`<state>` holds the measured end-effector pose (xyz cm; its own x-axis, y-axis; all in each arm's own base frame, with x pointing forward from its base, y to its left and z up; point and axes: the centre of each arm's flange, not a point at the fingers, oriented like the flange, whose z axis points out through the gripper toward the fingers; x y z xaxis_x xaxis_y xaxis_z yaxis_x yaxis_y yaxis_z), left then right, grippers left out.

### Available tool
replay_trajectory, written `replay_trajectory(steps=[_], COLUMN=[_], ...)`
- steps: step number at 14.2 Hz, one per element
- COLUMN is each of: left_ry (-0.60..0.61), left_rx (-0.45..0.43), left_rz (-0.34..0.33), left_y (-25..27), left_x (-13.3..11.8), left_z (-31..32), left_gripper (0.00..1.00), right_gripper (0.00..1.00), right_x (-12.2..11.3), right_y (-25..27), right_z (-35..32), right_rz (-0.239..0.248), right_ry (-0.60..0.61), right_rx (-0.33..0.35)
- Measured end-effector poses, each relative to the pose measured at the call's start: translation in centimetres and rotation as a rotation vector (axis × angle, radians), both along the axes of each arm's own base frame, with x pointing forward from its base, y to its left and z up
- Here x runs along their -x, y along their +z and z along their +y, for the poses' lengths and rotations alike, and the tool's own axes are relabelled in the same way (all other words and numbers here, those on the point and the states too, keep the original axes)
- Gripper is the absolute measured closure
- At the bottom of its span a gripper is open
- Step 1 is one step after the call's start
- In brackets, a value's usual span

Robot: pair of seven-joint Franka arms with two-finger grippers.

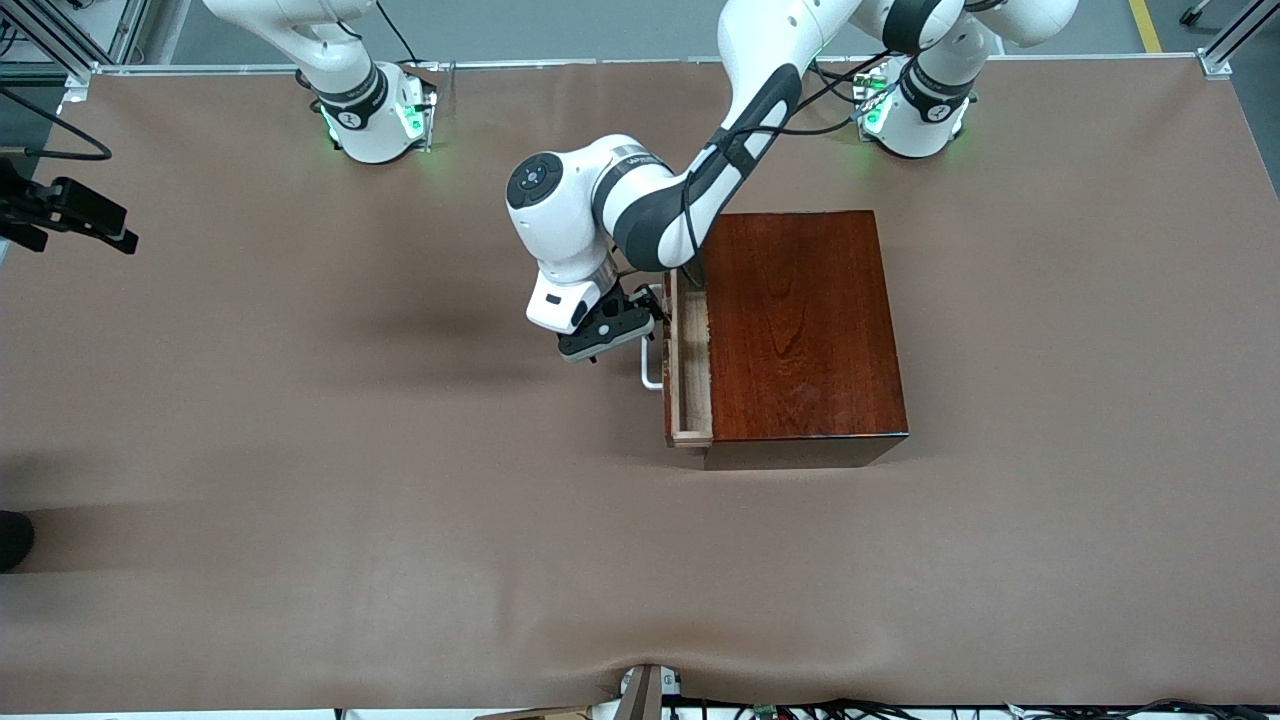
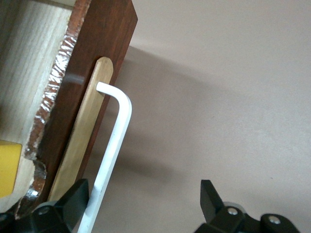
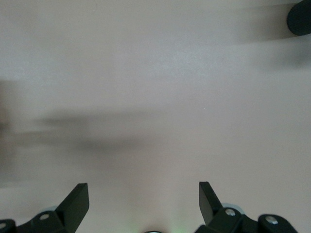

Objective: Open drawer, take yellow block, close drawer
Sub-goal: 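Pull the drawer handle outward with the left gripper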

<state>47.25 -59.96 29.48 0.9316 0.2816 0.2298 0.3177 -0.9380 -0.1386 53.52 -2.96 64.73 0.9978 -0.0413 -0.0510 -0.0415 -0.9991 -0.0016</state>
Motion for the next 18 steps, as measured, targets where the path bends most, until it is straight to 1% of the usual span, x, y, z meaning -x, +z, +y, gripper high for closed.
replay_trajectory(steps=[4,8,11,15,18], left_ry=[0.015,0.019,0.046,0.055,0.080], left_rx=[0.033,0.038,0.094,0.129,0.213], left_rz=[-0.021,-0.024,-0.037,-0.037,-0.049], left_y=[0.2,0.2,0.4,0.6,0.8], left_x=[0.2,0.2,0.3,0.3,0.3], left_z=[-0.6,-0.7,-1.4,-1.7,-2.6], left_gripper=[0.00,0.00,0.00,0.00,0.00], right_gripper=[0.00,0.00,0.00,0.00,0.00], right_x=[-0.2,-0.2,-0.4,-0.8,-0.8], right_y=[-0.3,-0.4,-0.8,-1.7,-1.7], right_z=[0.0,-0.1,-0.9,-1.2,-1.2], right_rz=[0.006,0.008,0.016,0.032,0.032], right_ry=[0.001,-0.002,-0.017,-0.023,-0.023], right_rx=[0.000,0.000,0.000,0.000,0.000])
